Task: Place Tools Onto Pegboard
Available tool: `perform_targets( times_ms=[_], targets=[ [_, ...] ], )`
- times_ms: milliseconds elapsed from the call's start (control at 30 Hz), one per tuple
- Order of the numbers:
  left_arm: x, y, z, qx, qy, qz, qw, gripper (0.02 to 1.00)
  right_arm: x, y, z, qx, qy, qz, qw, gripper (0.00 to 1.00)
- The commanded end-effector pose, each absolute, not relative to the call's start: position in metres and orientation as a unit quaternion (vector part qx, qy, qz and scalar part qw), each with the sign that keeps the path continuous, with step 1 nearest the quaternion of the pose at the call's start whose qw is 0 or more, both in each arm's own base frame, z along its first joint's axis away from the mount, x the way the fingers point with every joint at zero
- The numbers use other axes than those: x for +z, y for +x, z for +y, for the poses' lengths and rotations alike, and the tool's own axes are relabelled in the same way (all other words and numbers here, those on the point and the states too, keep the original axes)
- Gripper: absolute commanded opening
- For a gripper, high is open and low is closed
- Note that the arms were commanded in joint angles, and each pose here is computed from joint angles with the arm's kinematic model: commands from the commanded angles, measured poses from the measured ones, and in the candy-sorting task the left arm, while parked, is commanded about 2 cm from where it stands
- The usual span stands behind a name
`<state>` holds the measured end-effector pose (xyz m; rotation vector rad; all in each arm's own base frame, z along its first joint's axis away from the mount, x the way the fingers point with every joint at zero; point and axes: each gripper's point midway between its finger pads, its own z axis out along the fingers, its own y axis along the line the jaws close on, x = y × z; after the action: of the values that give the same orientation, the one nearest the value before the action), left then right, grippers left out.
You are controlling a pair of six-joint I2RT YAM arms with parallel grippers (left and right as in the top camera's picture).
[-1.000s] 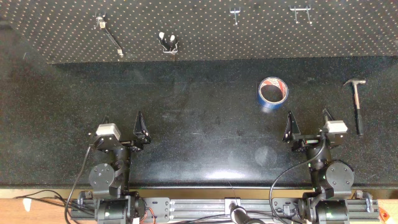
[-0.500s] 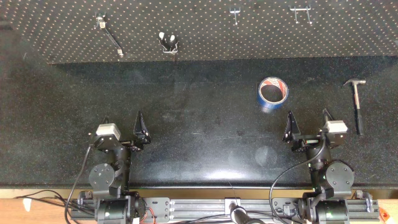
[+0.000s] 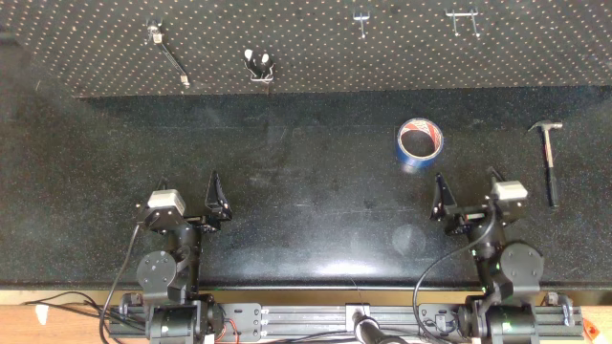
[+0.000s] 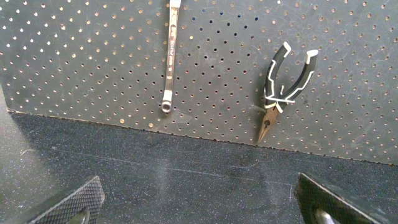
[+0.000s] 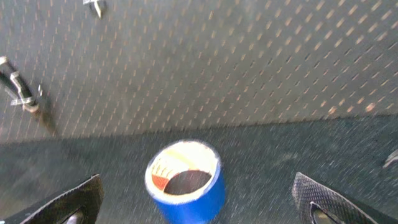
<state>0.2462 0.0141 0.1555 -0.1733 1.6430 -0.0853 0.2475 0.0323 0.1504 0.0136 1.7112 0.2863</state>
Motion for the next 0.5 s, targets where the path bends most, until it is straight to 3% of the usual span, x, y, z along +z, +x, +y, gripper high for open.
perform_targets(
  times_ms=[33,500],
  targets=[
    [0.156,0.246,0.013,-0.045,-0.077,0.730,0.678,0.996,0.165,0.256,0.053,0.162,-0.025,0.779,0.605,0.989],
    [0.156,0.246,0.013,-0.045,-0.077,0.730,0.678,0.996,0.158,0.314,0.097,0.186,-0.059,0.884,0.424,0.989]
  ],
)
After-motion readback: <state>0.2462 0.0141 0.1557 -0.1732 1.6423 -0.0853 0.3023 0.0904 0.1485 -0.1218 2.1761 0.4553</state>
